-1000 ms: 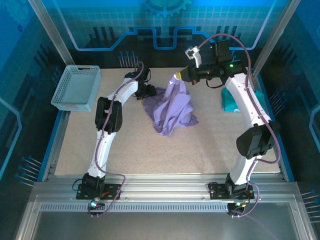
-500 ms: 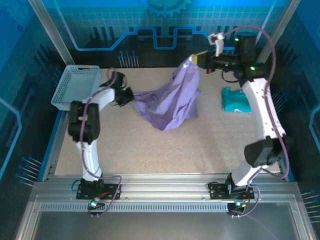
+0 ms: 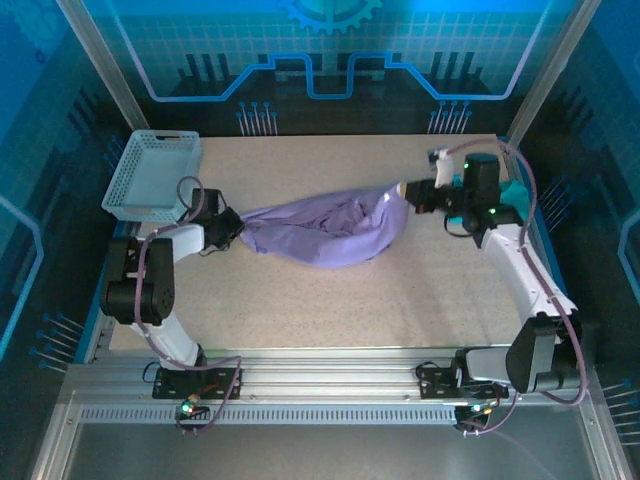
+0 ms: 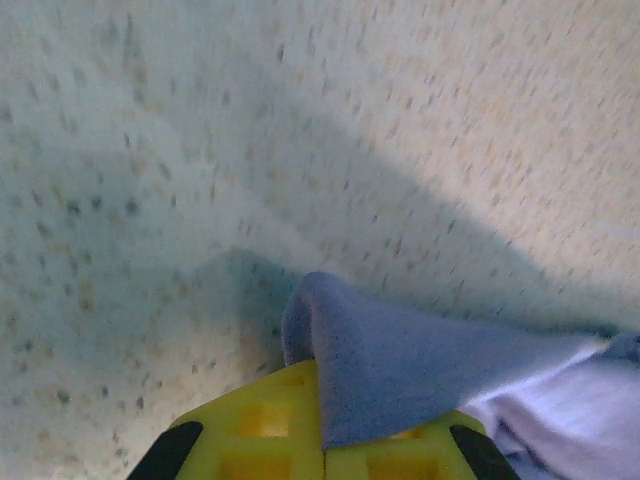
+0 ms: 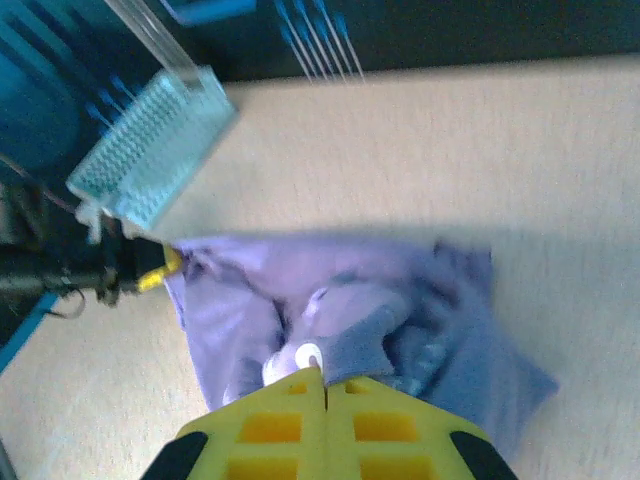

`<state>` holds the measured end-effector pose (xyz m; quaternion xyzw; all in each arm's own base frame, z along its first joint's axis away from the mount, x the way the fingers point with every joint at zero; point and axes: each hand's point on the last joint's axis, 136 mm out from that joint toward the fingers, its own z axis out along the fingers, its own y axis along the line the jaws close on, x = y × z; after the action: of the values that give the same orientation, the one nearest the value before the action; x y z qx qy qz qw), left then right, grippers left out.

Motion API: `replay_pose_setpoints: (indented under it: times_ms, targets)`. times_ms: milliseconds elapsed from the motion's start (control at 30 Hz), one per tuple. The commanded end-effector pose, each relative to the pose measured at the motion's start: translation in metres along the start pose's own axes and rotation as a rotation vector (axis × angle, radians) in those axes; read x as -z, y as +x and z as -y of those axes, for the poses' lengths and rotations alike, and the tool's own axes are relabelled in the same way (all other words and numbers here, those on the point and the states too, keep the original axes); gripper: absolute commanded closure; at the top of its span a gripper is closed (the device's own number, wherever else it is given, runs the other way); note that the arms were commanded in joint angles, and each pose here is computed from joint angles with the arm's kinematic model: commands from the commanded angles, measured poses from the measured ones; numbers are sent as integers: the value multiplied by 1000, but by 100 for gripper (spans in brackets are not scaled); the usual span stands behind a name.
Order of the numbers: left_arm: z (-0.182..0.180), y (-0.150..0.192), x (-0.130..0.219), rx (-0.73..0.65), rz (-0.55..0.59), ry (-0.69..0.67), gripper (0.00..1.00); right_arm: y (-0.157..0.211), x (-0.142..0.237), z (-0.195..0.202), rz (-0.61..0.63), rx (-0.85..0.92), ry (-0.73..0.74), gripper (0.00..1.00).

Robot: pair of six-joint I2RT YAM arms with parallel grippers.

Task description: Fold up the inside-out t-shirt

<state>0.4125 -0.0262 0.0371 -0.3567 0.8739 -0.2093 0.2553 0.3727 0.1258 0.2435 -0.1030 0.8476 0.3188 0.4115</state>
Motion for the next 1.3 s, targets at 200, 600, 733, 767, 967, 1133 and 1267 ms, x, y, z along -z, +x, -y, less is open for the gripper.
replay_pose_setpoints:
  times_ms: [200,600,733,767,967,1133,1267]
  targets:
    - [63,12,64,-417,247,-65,38,61,-7,9,-103,-68,53,100]
    - [236,208,64,-995,-143,419,36,47,9,6,-51,-35,93,100]
    - [253,229,47,-1037,-191,418,39,50,10,5,-55,-40,90,100]
    - [254,230,41,-1040,-197,409,41,50,10,5,-55,-42,91,100]
    - [256,224,9,-1069,-176,321,56,50,13,4,-48,-39,88,100]
    - [265,223,-7,-1058,-194,326,71,49,16,3,-40,-42,86,100]
    - [288,207,20,-1028,-160,414,96,50,24,5,-18,-30,105,100]
